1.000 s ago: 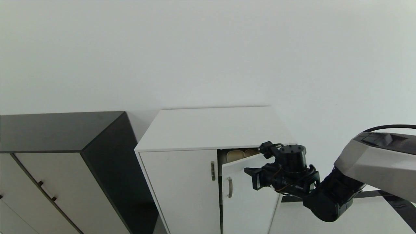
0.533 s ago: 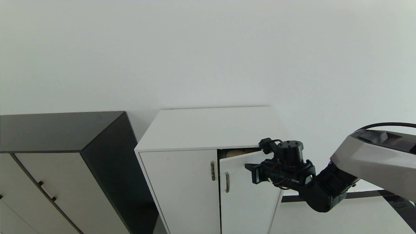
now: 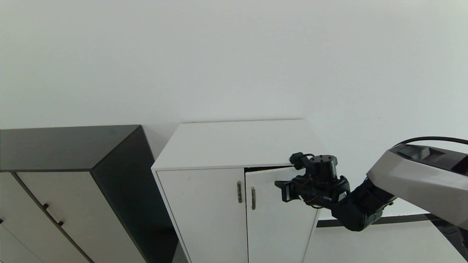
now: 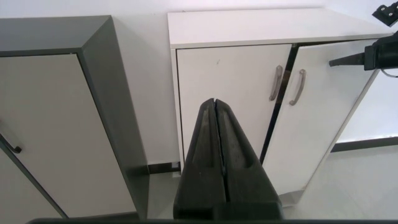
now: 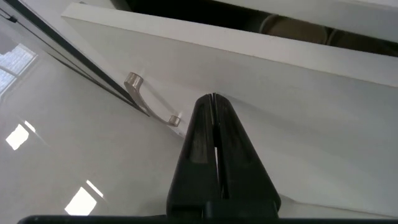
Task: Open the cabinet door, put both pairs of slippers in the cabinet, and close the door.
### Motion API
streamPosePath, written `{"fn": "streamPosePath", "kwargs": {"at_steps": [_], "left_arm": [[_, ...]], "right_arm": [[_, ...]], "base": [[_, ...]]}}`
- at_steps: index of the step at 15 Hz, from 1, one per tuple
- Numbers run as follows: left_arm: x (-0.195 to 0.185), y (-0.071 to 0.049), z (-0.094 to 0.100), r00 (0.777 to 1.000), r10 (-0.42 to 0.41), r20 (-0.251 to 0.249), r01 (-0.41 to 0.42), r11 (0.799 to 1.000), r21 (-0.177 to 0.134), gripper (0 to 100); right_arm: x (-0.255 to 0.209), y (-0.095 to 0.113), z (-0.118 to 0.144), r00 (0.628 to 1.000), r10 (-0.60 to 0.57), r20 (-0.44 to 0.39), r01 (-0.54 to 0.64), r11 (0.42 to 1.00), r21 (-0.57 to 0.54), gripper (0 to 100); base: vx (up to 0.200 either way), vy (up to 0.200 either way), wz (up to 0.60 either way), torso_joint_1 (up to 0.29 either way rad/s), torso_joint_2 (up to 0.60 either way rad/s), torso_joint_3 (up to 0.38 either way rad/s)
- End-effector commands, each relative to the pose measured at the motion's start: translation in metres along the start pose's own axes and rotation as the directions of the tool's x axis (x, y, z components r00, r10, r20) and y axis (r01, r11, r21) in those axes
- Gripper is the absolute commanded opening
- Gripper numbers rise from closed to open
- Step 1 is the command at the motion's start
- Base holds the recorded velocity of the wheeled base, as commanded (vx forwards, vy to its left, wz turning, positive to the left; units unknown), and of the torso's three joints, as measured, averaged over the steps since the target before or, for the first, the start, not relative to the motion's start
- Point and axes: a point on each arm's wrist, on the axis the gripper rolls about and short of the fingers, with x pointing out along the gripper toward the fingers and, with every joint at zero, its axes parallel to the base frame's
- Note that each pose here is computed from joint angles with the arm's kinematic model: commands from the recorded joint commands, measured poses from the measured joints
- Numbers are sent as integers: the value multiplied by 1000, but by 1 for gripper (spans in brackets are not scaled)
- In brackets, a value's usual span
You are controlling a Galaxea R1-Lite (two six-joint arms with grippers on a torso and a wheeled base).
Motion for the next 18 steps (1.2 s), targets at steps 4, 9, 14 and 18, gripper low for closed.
{"fn": "streamPosePath", "kwargs": {"at_steps": [4,9,14,18], "left_arm": [[0,0,0,1000,2,-2,-2,1000,-1,0],[0,0,0,1000,0,-2,0,1000,-1,0],[0,0,0,1000,0,-2,0,1000,-1,0],[0,0,0,1000,0,-2,0,1000,-1,0]], "right_arm": [[2,-5,2,1000,-8,8,8,1000,3,0],[2,-9,4,1000,-17,17,17,1000,6,0],[3,-9,6,1000,-18,23,18,1000,5,0],[4,-9,8,1000,-20,11,20,1000,5,0]], "base": [[0,0,0,0,0,0],[0,0,0,0,0,0],[0,0,0,0,0,0],[0,0,0,0,0,0]]}}
